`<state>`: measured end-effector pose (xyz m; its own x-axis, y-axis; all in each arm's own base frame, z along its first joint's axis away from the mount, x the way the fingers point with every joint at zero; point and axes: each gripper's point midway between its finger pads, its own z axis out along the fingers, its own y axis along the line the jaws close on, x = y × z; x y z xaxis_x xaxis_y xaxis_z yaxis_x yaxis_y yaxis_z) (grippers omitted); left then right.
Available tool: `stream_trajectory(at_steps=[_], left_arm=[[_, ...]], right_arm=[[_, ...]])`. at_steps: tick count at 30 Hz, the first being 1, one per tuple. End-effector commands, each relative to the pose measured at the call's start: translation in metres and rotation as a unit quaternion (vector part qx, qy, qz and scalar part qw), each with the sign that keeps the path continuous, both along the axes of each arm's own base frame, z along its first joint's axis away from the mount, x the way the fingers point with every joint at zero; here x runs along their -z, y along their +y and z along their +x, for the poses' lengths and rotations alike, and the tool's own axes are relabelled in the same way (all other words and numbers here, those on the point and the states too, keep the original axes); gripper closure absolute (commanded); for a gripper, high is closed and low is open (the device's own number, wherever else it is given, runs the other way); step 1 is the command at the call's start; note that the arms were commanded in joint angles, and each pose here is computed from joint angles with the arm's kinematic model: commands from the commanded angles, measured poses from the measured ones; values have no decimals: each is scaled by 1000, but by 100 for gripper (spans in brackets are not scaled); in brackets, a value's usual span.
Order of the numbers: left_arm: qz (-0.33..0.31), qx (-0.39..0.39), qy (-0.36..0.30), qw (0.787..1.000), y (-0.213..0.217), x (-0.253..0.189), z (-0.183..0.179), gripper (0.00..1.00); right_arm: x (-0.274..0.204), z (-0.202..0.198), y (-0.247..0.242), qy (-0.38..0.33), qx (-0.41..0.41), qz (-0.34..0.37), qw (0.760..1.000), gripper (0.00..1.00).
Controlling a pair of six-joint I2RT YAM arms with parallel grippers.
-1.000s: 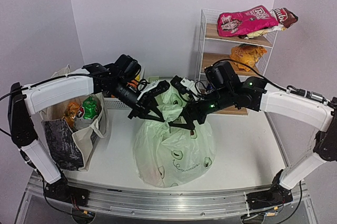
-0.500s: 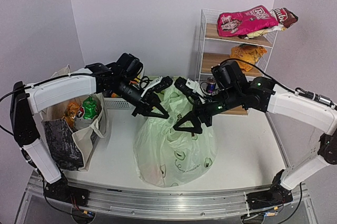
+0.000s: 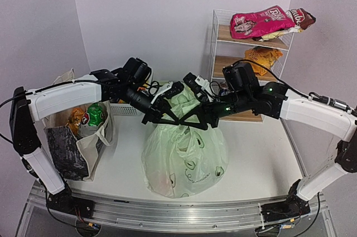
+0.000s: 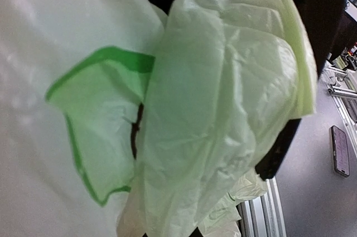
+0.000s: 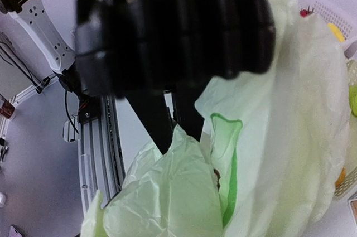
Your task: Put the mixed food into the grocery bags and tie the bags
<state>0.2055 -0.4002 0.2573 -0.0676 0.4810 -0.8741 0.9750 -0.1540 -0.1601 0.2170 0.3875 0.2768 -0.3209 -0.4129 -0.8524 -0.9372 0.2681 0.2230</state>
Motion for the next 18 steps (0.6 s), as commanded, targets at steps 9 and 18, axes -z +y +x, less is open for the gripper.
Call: stream_trajectory(at_steps=[9, 18], left_arm=[[-33, 14, -39, 999, 3, -26, -7, 83], [-93, 2, -96, 991, 40, -76, 18, 1]], right_arm=[[-17, 10, 3, 19, 0, 37, 999, 92], [-9, 9, -5, 18, -23, 37, 999, 100]])
